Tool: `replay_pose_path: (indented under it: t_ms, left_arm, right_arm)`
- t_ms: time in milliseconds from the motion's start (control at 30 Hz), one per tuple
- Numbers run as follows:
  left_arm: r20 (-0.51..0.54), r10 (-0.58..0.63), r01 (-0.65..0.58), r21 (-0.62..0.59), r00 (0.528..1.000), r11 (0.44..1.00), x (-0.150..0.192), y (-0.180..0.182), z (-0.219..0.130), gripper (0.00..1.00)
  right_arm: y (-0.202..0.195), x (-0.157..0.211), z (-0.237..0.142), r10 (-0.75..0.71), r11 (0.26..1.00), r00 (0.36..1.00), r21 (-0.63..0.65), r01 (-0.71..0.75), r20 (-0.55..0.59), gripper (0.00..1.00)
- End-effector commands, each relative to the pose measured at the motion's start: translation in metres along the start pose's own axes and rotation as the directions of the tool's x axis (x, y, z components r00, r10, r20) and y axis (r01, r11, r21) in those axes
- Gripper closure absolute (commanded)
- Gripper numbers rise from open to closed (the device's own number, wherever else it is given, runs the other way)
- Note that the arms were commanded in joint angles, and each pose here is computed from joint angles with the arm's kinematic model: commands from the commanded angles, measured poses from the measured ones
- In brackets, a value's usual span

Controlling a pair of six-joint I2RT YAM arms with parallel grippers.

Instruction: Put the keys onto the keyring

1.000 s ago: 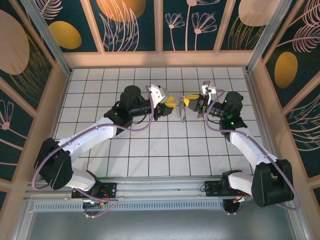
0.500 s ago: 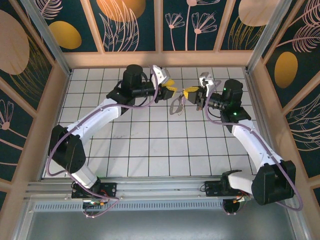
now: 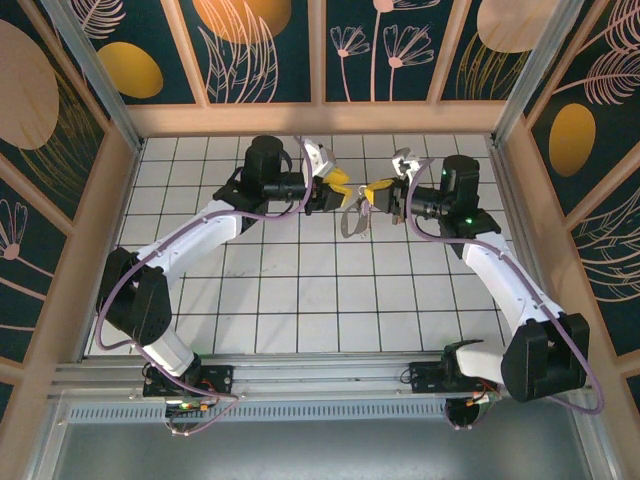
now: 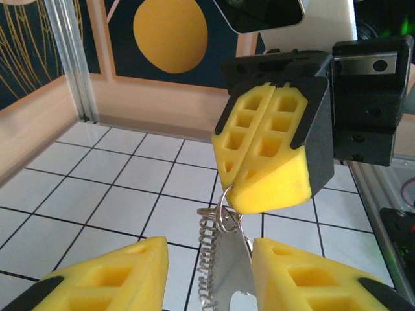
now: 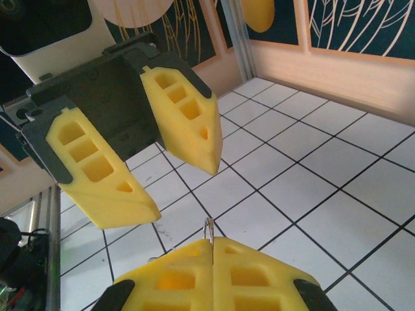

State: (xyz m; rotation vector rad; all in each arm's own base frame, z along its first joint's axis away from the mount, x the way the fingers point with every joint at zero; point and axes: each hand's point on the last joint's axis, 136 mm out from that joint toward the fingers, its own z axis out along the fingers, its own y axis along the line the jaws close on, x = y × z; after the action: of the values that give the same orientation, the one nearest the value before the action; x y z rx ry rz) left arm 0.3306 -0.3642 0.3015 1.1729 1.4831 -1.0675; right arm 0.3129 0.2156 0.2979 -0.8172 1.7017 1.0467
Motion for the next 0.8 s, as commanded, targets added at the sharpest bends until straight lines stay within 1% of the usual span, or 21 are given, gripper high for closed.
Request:
replay_pose_path:
  t_ms: [0,400,700,733,767]
  left_arm:
    - [0.024,0.006,-0.008,0.045,1.0,0.999,-0.001,-0.008,-0.001,0.61]
    - [0.013,-0.032,0.03,0.1,0.999,0.995,0.004,-0.007,0.009,0.6]
    - [0.022,-0.02,0.017,0.126,1.0,0.992,-0.002,-0.014,0.013,0.61]
    - [0.008,-0.035,0.033,0.129,0.999,0.991,0.007,-0.01,0.019,0.6]
    - [0.006,-0.038,0.036,0.13,0.999,0.991,0.008,-0.01,0.02,0.61]
  right_arm:
    - [0.007,-0.008,0.001,-0.033,0.998,0.999,-0.055,0.033,0.0,1.0]
    - [0.014,-0.005,0.002,-0.032,0.991,0.999,-0.132,0.031,-0.007,1.0]
    - [0.019,-0.006,0.002,-0.037,0.986,0.999,-0.164,0.036,-0.002,1.0]
    - [0.02,-0.006,0.002,-0.036,0.985,0.999,-0.167,0.035,-0.003,1.0]
    - [0.02,-0.006,0.002,-0.035,0.985,0.999,-0.169,0.034,-0.003,1.0]
